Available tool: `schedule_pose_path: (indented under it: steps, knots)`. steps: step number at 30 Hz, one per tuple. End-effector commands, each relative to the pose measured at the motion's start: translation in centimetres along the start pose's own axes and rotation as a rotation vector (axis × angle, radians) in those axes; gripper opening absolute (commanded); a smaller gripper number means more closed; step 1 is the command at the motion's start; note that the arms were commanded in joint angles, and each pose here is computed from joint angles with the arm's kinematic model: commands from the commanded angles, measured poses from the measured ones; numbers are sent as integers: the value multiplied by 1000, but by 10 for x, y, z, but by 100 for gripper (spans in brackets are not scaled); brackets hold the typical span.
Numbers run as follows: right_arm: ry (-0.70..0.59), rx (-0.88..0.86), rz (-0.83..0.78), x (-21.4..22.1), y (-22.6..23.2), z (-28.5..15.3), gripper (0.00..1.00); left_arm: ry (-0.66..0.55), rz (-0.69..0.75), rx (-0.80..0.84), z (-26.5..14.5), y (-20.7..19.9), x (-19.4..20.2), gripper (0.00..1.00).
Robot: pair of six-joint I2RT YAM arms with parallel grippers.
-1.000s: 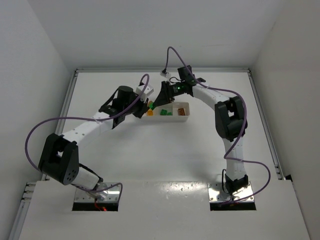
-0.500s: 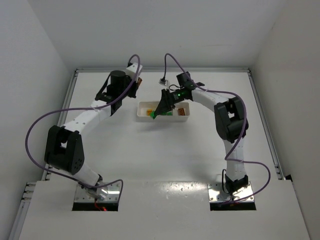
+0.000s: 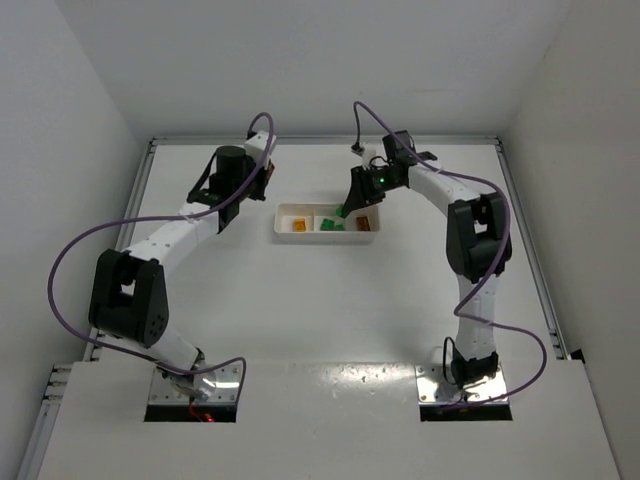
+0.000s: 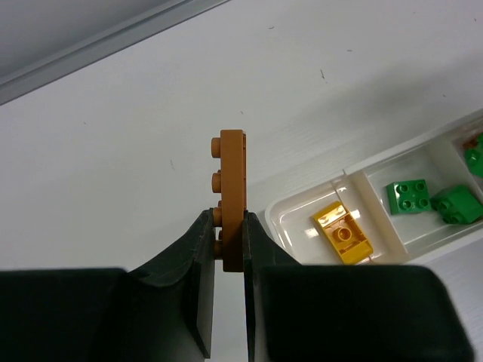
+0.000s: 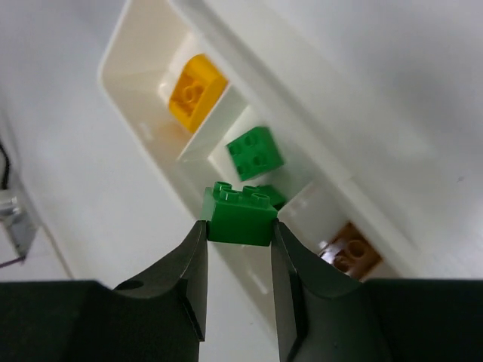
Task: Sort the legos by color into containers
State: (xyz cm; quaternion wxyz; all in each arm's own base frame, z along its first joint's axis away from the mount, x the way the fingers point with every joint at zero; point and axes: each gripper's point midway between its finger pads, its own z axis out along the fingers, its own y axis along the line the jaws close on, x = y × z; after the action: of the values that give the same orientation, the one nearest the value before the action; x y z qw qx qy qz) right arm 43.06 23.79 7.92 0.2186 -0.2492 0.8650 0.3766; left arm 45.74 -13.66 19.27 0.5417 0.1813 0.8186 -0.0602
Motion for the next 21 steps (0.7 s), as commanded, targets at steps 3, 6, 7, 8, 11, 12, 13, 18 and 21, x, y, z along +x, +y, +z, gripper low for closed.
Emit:
schedule_pose_path:
  steps: [3,6,7,8,11,12,13,18,21]
  knots:
    - [-29,127,-90,-23,-28,8,0,-75,-14,-1,-13,0,-26,0]
    - [-27,116,-107,-27,-21,15,0,-75,-14,-1,-13,0,-26,0]
    - [-23,111,-113,-26,-17,17,0,-66,-14,0,-12,-1,-21,0]
    - [-23,111,-113,-26,-17,17,0,-66,-14,0,-12,-1,-21,0]
    - [-14,142,-130,-25,-19,20,1,-65,-14,-11,-14,1,-20,0]
    - [-8,135,-147,-25,-15,23,7,-65,-14,-11,-14,1,-20,0]
    - [-8,135,-148,-25,-15,23,8,-66,-14,-2,-14,-1,-20,0]
    - [-1,127,-181,-26,-3,31,24,-65,-21,76,-14,-15,-17,0]
    - [-3,145,-193,-28,-1,30,56,-81,-29,151,-18,-28,-22,0]
